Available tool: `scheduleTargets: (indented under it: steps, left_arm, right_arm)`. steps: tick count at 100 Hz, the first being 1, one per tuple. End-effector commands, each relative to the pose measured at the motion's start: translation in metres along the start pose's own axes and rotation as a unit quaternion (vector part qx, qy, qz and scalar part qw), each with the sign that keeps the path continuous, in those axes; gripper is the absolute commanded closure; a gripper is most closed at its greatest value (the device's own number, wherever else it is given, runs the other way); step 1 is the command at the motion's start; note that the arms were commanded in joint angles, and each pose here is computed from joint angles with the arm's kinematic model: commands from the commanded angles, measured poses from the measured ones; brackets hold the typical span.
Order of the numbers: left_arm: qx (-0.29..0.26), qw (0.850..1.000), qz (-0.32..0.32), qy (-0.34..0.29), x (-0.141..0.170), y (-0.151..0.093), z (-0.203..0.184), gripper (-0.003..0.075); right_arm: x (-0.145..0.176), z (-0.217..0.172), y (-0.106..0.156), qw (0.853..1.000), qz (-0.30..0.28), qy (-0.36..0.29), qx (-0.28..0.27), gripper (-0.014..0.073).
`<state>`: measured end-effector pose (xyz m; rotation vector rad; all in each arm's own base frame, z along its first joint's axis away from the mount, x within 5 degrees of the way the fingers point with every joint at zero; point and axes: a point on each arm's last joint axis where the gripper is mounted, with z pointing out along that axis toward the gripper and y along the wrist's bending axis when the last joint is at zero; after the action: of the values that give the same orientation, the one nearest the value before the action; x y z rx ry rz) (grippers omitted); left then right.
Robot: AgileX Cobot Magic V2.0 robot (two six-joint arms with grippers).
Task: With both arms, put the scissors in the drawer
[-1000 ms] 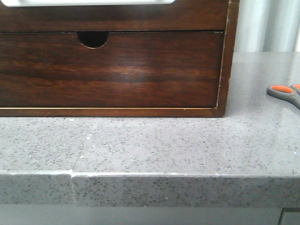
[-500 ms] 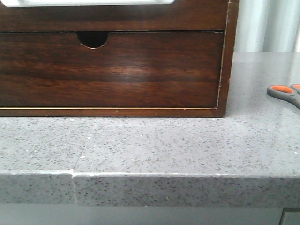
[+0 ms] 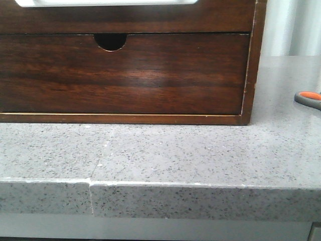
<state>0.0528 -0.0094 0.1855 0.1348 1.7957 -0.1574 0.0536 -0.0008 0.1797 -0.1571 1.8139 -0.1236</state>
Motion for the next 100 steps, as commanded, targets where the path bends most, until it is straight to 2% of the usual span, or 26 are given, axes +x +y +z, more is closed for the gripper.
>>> scheduleTargets:
  steps: [1,81,91,96,100]
  left_arm:
    - [0.003,0.999,-0.006,-0.031,0.000,0.000,0.000,0.0740]
    - [0.003,0.999,-0.006,-0.031,0.000,0.000,0.000,0.0740]
    - [0.000,0.999,0.008,-0.039,-0.001,0.000,0.000,0.0740]
    - [0.010,0.998,-0.025,-0.058,-0.005,-0.001,-0.001,0.0740]
    - [0.030,0.992,-0.098,-0.079,-0.009,-0.004,-0.001,0.0740]
  right_arm:
    - [0.007,0.001,0.001,1.000,-0.006,-0.011,0.005,0.0641]
    - [0.006,0.001,0.001,1.000,-0.006,-0.012,0.005,0.0641]
    - [0.003,0.001,0.000,0.999,-0.009,-0.031,0.008,0.0641]
    - [-0.004,0.000,0.000,0.997,-0.009,-0.071,0.012,0.0641]
    - [-0.011,-0.001,-0.001,0.994,-0.007,-0.108,0.015,0.0641]
